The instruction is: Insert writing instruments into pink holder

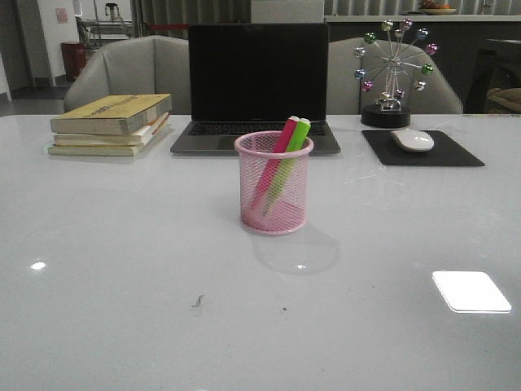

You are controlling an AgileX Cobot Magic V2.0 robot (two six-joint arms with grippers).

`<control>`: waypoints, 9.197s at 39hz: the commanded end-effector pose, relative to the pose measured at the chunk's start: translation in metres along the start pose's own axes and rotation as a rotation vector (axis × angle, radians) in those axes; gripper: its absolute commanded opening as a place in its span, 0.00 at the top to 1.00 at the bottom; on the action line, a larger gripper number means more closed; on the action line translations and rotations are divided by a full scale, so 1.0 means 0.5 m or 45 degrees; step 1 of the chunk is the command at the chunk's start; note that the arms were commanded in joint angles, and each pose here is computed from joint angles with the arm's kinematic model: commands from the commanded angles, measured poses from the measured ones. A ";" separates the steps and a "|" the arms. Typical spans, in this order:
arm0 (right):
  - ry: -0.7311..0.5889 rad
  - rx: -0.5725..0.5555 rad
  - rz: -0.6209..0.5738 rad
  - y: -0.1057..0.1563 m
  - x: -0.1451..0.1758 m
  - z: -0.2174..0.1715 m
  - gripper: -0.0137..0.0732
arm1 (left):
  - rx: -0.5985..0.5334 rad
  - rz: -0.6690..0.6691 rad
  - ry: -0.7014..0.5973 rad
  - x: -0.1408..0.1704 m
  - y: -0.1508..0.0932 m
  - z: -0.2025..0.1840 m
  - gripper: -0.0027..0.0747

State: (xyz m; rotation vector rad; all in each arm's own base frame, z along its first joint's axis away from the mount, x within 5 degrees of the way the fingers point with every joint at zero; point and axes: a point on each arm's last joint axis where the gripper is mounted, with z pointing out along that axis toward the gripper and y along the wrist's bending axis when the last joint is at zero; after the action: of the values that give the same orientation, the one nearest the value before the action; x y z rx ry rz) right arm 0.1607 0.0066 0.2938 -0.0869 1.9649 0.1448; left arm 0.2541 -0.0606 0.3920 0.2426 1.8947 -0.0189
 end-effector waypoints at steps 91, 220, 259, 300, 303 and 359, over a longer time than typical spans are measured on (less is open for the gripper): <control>-0.088 0.040 0.018 -0.005 -0.025 -0.004 0.78 | -0.061 -0.041 -0.325 0.175 0.045 -0.099 0.84; -0.504 0.181 -0.043 0.003 0.258 -0.120 0.78 | -0.061 -0.041 -0.324 0.175 0.045 -0.099 0.84; -0.501 0.181 -0.043 0.003 0.258 -0.120 0.78 | -0.058 -0.043 -0.335 0.174 0.045 -0.100 0.84; -0.501 0.181 -0.043 0.003 0.258 -0.120 0.78 | -0.055 -0.128 -0.378 0.168 0.046 -0.110 0.84; -0.501 0.181 -0.043 0.003 0.258 -0.120 0.78 | -0.059 -0.126 -0.415 0.162 0.046 -0.127 0.84; -0.499 0.181 -0.043 0.003 0.258 -0.120 0.78 | -0.080 -0.287 -0.614 0.418 0.008 -0.273 0.84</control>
State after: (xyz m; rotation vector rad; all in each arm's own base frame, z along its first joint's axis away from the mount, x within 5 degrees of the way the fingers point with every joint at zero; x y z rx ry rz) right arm 0.0564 0.0012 0.1873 -0.0061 1.6796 0.0051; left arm 0.0640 -0.0039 0.2321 -0.0289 1.5525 -0.1295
